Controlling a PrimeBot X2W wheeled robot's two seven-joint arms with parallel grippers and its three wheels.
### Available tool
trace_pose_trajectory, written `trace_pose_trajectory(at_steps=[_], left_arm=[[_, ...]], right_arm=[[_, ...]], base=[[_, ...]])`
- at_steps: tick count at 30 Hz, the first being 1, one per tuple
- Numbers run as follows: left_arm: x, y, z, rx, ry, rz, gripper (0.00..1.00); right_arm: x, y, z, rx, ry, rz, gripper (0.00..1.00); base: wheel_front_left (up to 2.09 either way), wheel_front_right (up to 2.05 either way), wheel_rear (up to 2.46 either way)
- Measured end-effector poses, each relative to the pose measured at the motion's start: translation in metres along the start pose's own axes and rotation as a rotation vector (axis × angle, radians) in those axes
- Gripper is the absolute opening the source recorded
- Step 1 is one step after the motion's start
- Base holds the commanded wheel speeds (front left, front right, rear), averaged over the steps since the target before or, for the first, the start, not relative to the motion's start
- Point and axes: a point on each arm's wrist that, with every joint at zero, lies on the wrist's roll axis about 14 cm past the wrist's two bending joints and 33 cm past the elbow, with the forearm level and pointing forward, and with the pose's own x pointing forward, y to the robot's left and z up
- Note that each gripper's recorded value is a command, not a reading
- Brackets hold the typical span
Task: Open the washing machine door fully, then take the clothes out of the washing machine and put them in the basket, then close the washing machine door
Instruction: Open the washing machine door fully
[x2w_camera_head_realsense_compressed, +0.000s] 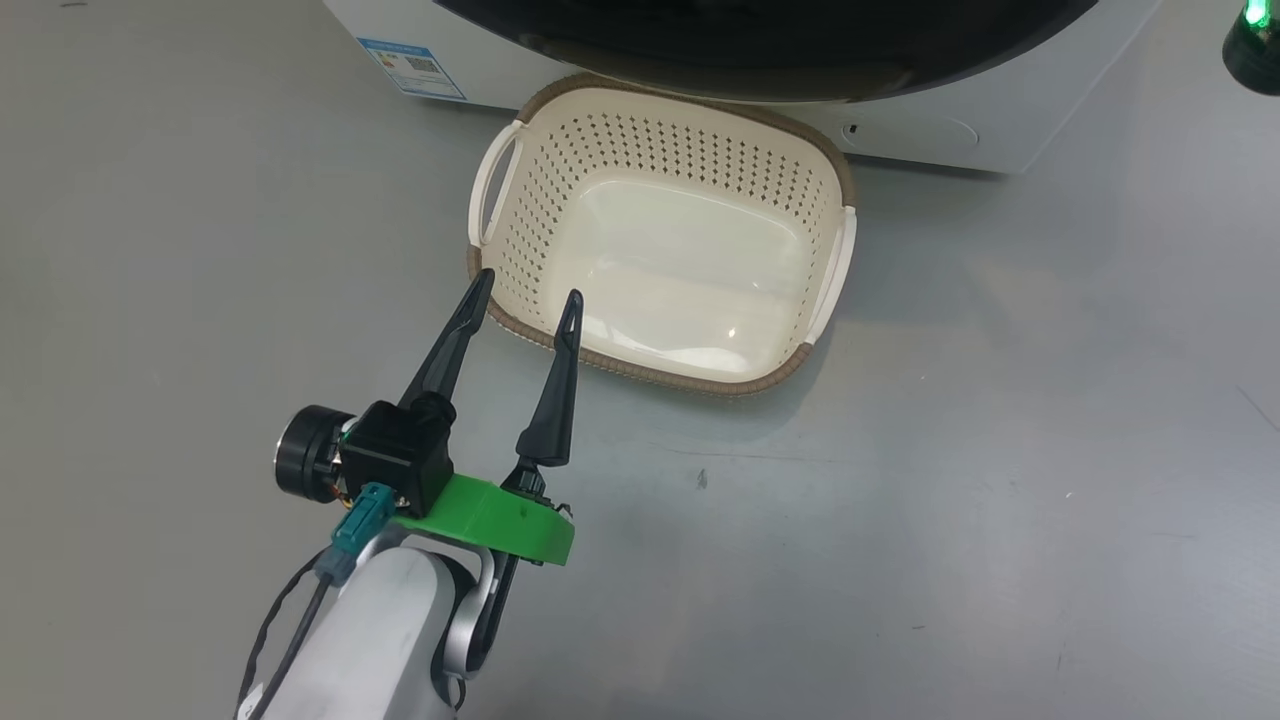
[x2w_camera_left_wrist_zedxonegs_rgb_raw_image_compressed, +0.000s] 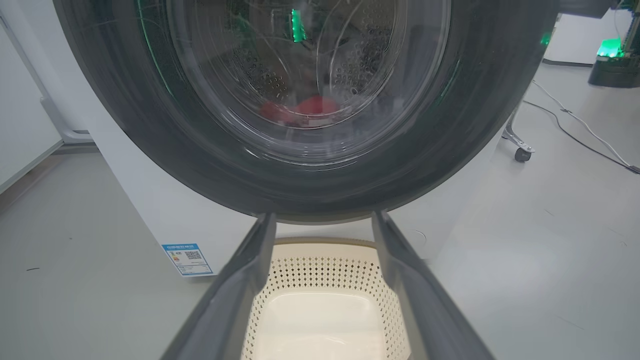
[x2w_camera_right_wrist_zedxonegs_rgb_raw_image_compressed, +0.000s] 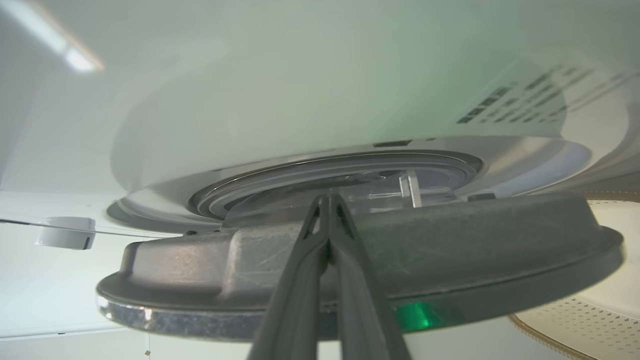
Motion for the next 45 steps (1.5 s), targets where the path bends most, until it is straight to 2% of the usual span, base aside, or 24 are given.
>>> trace_pose_trajectory(at_steps=[23,45], left_arm=[[-0.005,-0.008,0.016,0.001,-0.038,-0.014,1.00],[-0.037,-0.010,0.029,0.022,-0.065,-0.005,1.00]], right_arm=[[-0.026,0.008,-0.041,0.012,0.160,0.007,0.00],[-0.053,-0.001,-0.130,0.092,0.312,0.001,0.00]], base=[[0.00,0.00,0.00],[0.00,0.00,0.00]])
